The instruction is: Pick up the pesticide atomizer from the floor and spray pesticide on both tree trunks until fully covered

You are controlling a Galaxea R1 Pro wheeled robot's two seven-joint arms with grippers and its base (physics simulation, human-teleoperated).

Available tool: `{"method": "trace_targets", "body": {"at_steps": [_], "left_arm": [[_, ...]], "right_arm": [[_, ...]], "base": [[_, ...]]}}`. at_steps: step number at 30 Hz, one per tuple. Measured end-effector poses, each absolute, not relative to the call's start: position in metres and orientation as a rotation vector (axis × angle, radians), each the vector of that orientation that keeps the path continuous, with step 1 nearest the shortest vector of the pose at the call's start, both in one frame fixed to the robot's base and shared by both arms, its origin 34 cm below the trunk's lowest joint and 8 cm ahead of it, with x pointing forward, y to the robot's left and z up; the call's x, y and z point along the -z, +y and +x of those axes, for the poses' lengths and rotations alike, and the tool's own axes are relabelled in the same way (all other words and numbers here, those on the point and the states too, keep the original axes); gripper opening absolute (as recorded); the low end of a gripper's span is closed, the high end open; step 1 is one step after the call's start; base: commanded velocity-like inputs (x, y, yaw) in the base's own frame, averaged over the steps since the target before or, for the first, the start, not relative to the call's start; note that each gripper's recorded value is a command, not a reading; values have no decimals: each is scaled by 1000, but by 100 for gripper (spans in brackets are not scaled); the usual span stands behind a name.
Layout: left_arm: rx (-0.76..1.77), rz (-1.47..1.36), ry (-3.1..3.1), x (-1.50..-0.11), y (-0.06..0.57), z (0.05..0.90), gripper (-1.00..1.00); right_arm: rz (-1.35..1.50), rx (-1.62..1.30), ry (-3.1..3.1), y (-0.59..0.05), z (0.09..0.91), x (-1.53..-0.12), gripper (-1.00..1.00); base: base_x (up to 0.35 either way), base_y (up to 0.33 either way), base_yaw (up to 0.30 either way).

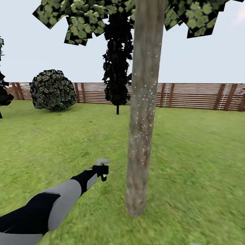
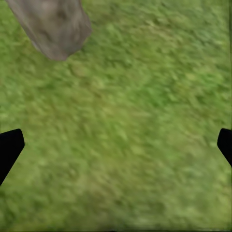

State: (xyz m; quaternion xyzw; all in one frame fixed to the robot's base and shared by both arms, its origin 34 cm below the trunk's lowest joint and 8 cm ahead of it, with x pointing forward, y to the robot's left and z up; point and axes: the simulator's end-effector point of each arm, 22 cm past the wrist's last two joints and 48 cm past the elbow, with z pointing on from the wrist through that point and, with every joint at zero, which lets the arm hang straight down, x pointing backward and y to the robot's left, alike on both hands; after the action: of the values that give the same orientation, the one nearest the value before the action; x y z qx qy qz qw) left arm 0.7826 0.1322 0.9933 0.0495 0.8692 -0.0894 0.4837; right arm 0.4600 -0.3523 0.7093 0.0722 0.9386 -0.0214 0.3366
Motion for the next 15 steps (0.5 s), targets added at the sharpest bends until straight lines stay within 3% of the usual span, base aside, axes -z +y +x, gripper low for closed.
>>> {"method": "trace_targets", "body": {"at_steps": [15], "left_arm": [[263, 146, 2113, -994, 123, 781, -100]], "right_arm": [[189, 56, 2447, -352, 460, -709, 100]], "base": [[37, 350, -300]]}}
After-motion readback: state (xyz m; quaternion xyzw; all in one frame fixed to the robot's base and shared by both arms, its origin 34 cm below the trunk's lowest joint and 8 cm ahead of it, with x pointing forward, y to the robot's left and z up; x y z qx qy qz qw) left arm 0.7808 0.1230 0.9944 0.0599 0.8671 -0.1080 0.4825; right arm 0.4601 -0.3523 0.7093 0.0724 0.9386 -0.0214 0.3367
